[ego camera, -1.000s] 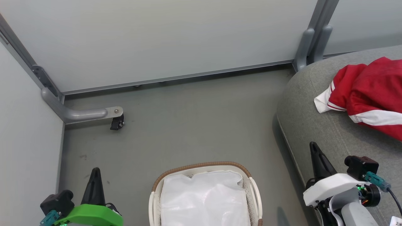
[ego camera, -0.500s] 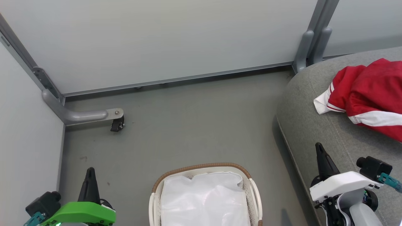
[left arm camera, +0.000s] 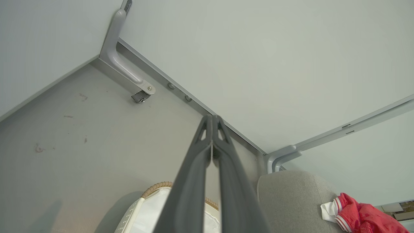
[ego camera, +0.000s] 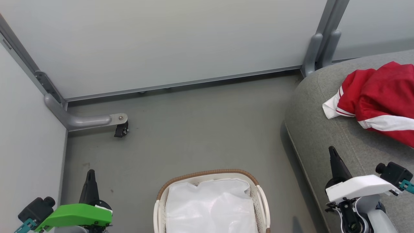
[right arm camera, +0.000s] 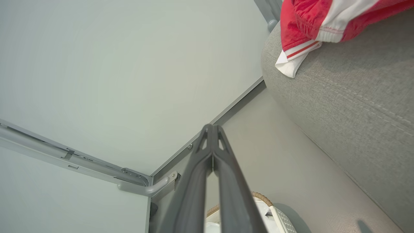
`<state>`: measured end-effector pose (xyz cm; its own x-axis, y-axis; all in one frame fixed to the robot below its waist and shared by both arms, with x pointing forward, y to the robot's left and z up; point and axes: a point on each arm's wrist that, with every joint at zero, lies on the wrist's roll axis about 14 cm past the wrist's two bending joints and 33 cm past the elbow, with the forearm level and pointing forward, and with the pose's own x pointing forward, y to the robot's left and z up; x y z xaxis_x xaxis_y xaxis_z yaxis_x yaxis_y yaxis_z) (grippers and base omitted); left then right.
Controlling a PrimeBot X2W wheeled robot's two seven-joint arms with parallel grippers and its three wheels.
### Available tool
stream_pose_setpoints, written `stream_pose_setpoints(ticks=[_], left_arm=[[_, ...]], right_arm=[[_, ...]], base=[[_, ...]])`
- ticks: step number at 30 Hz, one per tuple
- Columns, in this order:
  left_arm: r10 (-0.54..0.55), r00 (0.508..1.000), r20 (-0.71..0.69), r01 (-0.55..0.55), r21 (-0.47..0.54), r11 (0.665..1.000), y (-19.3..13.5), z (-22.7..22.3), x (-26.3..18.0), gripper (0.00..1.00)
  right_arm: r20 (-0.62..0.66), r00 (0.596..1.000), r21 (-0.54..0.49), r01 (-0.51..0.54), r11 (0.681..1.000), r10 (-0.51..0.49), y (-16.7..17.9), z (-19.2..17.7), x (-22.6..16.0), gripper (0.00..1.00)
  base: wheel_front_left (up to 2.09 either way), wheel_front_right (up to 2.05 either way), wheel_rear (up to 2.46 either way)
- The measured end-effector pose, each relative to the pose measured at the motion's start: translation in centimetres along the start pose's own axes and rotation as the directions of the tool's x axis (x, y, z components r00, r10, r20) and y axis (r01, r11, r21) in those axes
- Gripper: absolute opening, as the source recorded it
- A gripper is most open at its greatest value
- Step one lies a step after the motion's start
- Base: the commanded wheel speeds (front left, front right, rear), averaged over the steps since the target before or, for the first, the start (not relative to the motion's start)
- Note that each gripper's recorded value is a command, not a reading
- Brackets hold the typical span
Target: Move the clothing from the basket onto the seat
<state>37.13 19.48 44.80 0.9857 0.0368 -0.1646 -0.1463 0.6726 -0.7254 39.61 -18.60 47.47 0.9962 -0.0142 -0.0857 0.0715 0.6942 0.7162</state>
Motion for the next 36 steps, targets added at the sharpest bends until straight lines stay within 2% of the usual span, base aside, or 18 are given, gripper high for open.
stream_pose_setpoints(ticks=[16,36], left_arm=[[-0.009,1.0,0.007,0.011,-0.184,0.983,-0.5,0.8,0.3,0.0],[-0.04,0.999,0.024,0.046,-0.369,0.928,-1.5,1.9,0.5,0.0]], right_arm=[[0.002,1.0,0.19,0.001,0.982,-0.001,0.1,0.6,-0.1,0.0],[0.007,1.0,0.385,-0.01,0.923,0.008,0.2,1.3,-0.3,0.0]], base=[[0.0,0.0,0.0],[0.0,0.0,0.0]])
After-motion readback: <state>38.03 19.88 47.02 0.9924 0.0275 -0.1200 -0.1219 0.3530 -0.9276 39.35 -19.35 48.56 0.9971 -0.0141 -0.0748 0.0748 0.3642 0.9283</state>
